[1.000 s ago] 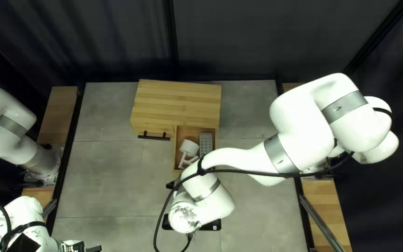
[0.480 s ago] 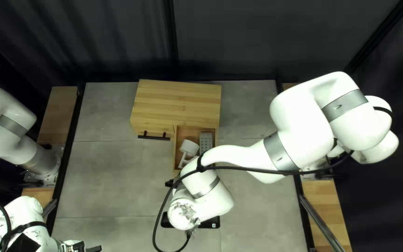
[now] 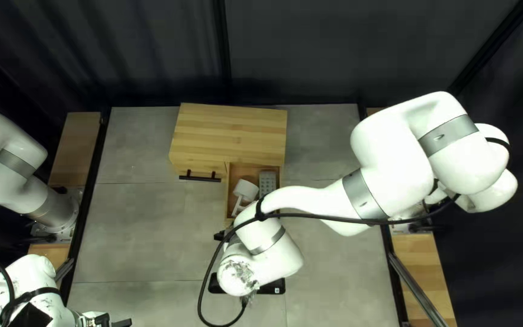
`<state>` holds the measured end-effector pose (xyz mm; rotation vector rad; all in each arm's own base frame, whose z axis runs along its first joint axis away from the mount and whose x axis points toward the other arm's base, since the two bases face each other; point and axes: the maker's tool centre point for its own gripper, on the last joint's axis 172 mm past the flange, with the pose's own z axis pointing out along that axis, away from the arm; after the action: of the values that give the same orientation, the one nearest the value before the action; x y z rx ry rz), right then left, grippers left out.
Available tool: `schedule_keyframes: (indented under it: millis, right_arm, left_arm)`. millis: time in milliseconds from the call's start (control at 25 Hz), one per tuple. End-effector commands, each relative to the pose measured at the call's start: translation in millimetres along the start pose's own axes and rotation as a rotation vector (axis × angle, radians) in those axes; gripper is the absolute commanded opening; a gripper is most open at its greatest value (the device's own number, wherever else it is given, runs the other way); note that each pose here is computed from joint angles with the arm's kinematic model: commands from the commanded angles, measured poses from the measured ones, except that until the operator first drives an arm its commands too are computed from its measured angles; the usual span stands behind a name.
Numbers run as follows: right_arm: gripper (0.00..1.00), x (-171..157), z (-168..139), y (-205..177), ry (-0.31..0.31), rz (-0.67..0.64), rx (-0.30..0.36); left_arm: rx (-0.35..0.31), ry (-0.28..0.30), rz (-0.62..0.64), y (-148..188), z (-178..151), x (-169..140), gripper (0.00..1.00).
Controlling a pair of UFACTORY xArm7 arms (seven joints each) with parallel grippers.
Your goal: Open drawers and place objects into drawer and close
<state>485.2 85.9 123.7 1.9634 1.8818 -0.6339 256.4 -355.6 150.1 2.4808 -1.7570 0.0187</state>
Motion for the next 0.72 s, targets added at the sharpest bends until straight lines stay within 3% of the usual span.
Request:
schedule_keyframes:
  millis: [40, 720]
  right_arm:
    - [1.0, -2.3, 0.3, -0.1, -0.001, 0.001, 0.0]
    - [1.0, -12.0, 0.6, -2.0, -0.007, 0.001, -0.001]
  left_arm:
    - [0.0, 0.0, 0.0, 0.0, 0.0, 0.0, 1.0]
    - [0.0, 0.0, 0.0, 0.0, 0.0, 0.0, 1.0]
